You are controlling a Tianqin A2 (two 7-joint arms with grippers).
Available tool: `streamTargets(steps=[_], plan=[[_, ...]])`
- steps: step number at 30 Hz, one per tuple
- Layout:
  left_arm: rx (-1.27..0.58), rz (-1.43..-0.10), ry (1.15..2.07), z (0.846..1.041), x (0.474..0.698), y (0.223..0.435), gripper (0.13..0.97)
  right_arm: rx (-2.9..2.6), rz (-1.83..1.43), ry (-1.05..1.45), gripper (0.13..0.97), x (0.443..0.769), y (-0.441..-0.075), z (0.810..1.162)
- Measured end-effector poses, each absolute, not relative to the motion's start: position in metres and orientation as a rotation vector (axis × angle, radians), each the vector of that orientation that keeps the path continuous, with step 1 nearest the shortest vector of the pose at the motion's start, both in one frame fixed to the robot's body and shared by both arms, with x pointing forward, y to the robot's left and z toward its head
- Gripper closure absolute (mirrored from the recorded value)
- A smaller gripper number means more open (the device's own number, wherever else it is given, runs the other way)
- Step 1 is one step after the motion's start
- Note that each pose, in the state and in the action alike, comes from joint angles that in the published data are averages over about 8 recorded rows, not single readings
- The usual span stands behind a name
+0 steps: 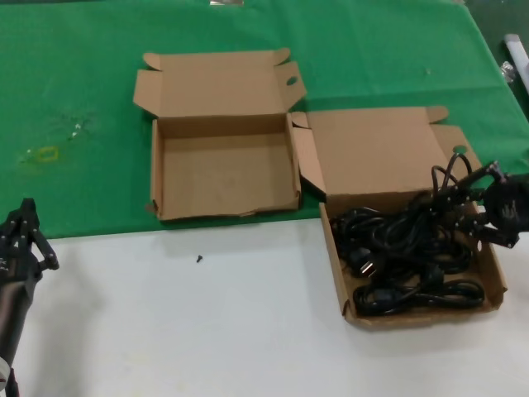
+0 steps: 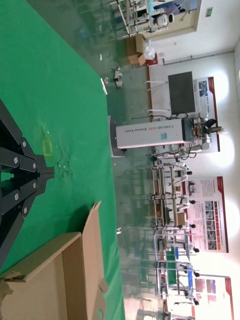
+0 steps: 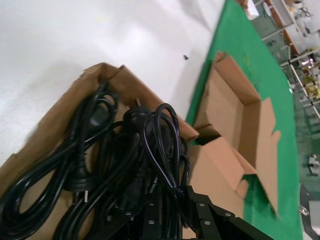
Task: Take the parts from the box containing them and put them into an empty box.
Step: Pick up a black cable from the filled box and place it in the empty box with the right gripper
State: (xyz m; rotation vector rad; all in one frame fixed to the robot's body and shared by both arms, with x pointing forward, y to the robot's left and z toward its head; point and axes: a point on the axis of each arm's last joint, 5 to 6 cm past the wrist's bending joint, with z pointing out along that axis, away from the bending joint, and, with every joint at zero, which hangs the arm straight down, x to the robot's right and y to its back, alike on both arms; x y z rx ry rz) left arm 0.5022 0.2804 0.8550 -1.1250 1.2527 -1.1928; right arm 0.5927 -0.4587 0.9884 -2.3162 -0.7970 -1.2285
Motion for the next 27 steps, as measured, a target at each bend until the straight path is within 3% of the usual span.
streamTargets(steps=[13,27], plan=[[-1.125,-1.193,1.253,0.855,0.502,0.28,0.955,-2.275,-1.269,-0.605,0.862,0.6,-0.439,1.011],[-1.125,-1.193,1.253,0.855,0.502,0.28,0.955,-2.159,-1.279,-0.584,0.864,0.631,-0.367,1.01]])
